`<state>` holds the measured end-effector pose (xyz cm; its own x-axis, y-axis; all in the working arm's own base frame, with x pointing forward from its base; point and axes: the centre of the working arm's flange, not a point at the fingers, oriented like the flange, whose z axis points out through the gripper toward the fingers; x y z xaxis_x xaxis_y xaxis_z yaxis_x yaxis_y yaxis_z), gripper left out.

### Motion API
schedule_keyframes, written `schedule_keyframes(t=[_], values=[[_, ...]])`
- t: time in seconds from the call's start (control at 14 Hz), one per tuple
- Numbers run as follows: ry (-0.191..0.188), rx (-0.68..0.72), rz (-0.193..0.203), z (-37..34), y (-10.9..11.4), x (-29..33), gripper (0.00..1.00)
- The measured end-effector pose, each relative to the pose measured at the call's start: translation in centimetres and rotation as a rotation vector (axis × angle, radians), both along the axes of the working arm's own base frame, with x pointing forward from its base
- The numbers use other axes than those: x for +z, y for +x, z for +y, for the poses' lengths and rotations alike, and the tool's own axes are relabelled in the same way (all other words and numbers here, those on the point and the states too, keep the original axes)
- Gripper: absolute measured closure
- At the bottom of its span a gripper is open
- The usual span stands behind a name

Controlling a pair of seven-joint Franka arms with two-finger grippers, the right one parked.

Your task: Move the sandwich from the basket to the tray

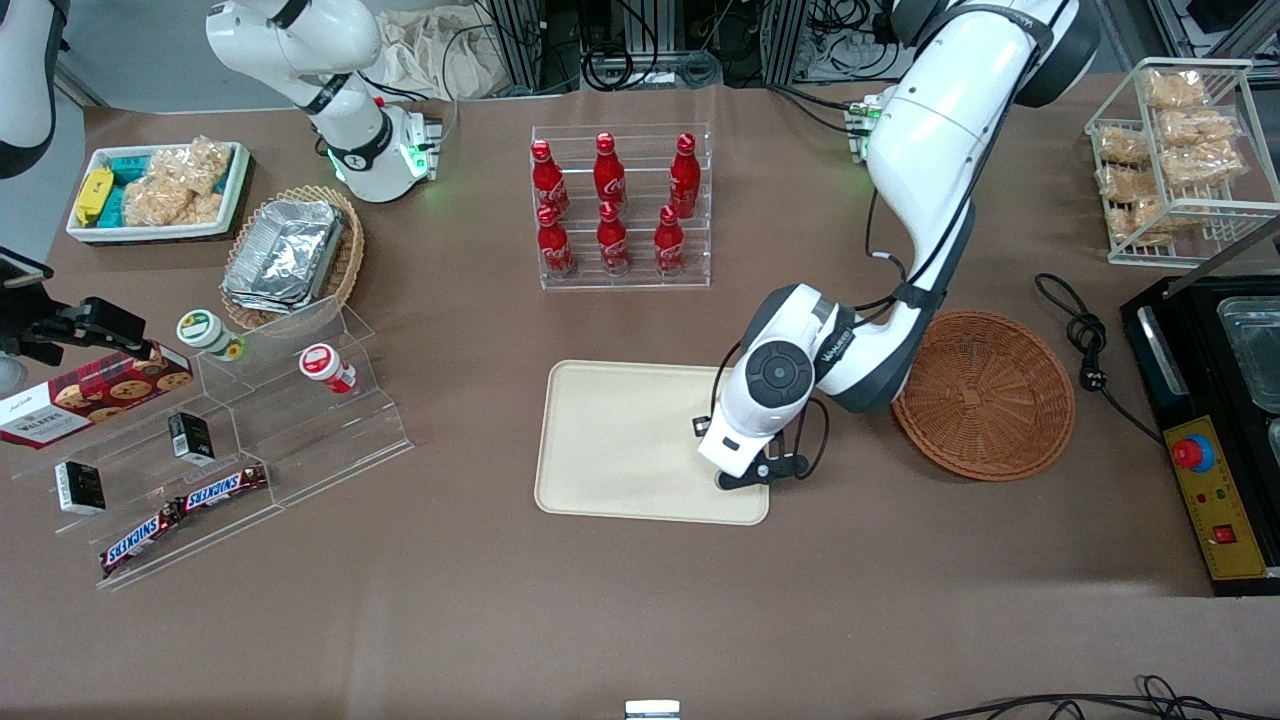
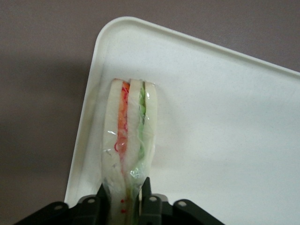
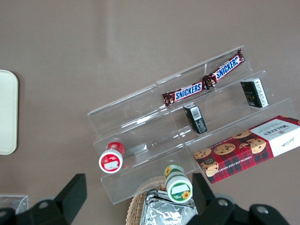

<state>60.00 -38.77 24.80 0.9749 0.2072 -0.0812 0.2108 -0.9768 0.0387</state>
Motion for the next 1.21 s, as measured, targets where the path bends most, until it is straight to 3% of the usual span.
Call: schedule_keyframes(t=[0.21,0.43,0.57,0.79,1.0,1.21], values=[[0.014,-0.015,-0.024,0.1,0.4,0.5,0.30],[-0.002,-0.002,-0.071,0.3,1.6,3.0,0.01],[0.007,0.028,-0.096,2.3,2.9,6.6,0.00],[0.070,0.103,-0.053,8.8,4.0,13.1,0.00],[0.080,0.186,-0.080,16.9,5.2,18.3,0.00],[0.083,0.129,-0.076,24.7,4.3,20.2,0.00]])
